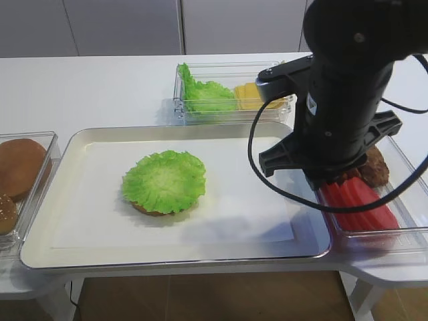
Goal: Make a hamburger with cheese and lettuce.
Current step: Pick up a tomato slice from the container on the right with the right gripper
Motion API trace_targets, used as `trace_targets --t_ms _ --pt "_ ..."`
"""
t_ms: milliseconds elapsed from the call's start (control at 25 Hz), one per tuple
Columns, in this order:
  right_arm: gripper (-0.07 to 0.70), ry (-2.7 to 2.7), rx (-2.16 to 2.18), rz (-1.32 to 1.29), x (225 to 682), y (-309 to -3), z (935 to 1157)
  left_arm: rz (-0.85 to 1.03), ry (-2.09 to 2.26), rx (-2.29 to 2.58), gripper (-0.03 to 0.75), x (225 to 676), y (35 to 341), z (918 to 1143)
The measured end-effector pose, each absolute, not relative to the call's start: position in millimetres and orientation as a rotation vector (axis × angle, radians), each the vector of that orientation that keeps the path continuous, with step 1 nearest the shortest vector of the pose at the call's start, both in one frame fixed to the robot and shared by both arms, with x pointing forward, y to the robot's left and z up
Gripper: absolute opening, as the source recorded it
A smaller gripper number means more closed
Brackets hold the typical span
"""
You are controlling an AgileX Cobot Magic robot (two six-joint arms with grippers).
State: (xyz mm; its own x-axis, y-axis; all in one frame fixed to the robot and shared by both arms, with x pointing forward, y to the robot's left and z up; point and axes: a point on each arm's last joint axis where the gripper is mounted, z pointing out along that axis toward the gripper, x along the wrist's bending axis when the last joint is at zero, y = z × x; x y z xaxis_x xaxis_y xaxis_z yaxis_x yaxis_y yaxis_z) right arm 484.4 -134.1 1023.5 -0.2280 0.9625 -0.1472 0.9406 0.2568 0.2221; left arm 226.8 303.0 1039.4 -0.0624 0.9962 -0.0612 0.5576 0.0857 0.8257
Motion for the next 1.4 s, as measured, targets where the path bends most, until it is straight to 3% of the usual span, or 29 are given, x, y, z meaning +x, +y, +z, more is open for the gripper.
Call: trace_targets --t_ms 360,800,1160,1400 --pt "0.049 2.274 1.762 0.099 484.0 -135.8 1023.6 0.839 1.701 1.547 0.358 226.8 303.0 1039.4" --pt "0.048 2.27 1.762 0.108 482.6 -137.0 1026.8 0.839 1.701 1.547 0.358 226.8 303.0 1039.4" --pt "0.046 2.231 1.762 0.246 470.9 -145.7 1056.6 0.839 1.701 1.547 0.358 226.8 303.0 1039.4" --pt "0.046 2.186 1.759 0.371 469.3 -147.3 1096.4 0.839 1.701 1.547 0.358 226.8 303.0 1039.4"
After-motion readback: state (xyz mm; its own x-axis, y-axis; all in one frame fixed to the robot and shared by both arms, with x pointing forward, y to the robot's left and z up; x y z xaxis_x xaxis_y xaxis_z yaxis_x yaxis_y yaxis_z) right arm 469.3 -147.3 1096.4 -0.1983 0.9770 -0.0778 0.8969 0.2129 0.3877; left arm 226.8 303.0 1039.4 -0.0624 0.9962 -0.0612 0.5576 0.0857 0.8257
